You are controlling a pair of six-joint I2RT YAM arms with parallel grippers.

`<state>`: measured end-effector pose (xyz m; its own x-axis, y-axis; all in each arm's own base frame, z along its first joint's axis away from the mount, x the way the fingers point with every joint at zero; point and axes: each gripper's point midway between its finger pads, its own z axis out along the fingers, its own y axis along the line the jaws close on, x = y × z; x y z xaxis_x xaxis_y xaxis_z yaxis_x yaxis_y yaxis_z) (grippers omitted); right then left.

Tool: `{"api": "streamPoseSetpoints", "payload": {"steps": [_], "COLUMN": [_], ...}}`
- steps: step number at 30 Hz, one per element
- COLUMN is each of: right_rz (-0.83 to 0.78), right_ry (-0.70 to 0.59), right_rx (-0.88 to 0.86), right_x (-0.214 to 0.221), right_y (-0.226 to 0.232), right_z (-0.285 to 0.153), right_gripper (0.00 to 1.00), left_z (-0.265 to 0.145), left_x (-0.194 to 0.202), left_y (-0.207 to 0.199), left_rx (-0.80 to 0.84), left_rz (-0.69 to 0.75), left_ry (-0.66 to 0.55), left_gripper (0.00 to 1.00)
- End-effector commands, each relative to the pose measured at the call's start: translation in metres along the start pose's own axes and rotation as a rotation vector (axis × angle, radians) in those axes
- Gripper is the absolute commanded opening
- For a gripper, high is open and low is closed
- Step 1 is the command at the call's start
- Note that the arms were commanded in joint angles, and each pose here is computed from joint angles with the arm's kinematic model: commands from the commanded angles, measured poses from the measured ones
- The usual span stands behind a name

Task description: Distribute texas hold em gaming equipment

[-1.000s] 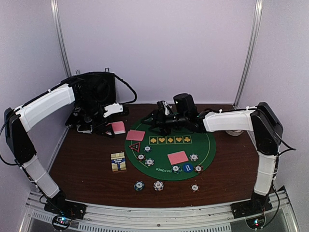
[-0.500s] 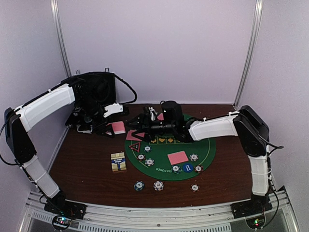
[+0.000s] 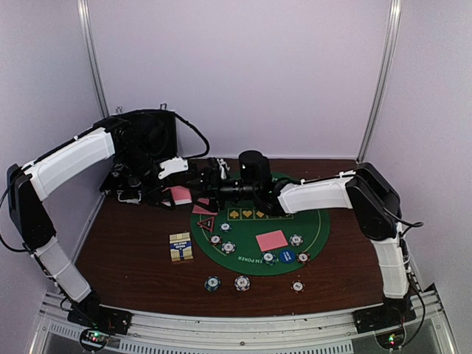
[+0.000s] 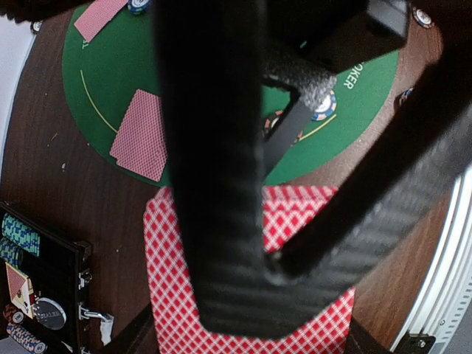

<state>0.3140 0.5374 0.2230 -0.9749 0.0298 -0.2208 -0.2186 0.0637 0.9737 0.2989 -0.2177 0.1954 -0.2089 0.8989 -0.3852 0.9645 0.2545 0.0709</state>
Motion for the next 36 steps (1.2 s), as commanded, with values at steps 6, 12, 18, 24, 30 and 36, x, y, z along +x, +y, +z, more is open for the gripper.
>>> {"api": "streamPoseSetpoints", "payload": {"steps": [6, 12, 18, 24, 30, 36], "right_rz": [0.01, 0.019, 0.045, 0.049, 0.05, 0.039], "right_ry": [0.064, 0.074, 0.087, 0.066, 0.038, 0.035], "right_rx": [-0.047, -0.039, 0.024, 0.078, 0.105, 0.124], "right_x": [0.013, 0.012, 0.012, 0.004, -0.007, -0.009], "right_y": [0.005, 0.002, -0.015, -0.027, -0.035, -0.036], "right_z": [0.024, 0.032, 0.036, 0.023, 0.007, -0.003], "right_gripper": [0.75, 0.74, 0.69, 0.66, 0.61, 0.54], "left_z": [-0.007, -0.007, -0.008, -0.009, -0.01, -0.01], "left_x": [-0.011, -0.012, -0.012, -0.013, -0.012, -0.012], "left_y": [0.005, 0.004, 0.004, 0.003, 0.002, 0.002], "left_rx": [-0.005, -0.001, -0.004, -0.003, -0.004, -0.007], "left_rz": [0.001, 0.0, 0.002, 0.002, 0.002, 0.004], "left_ry": [-0.047, -0.053, -0.053, -0.058, -0.058, -0.057], "left_gripper": [0.0, 0.0, 0.0, 0.0, 0.0, 0.0]}}
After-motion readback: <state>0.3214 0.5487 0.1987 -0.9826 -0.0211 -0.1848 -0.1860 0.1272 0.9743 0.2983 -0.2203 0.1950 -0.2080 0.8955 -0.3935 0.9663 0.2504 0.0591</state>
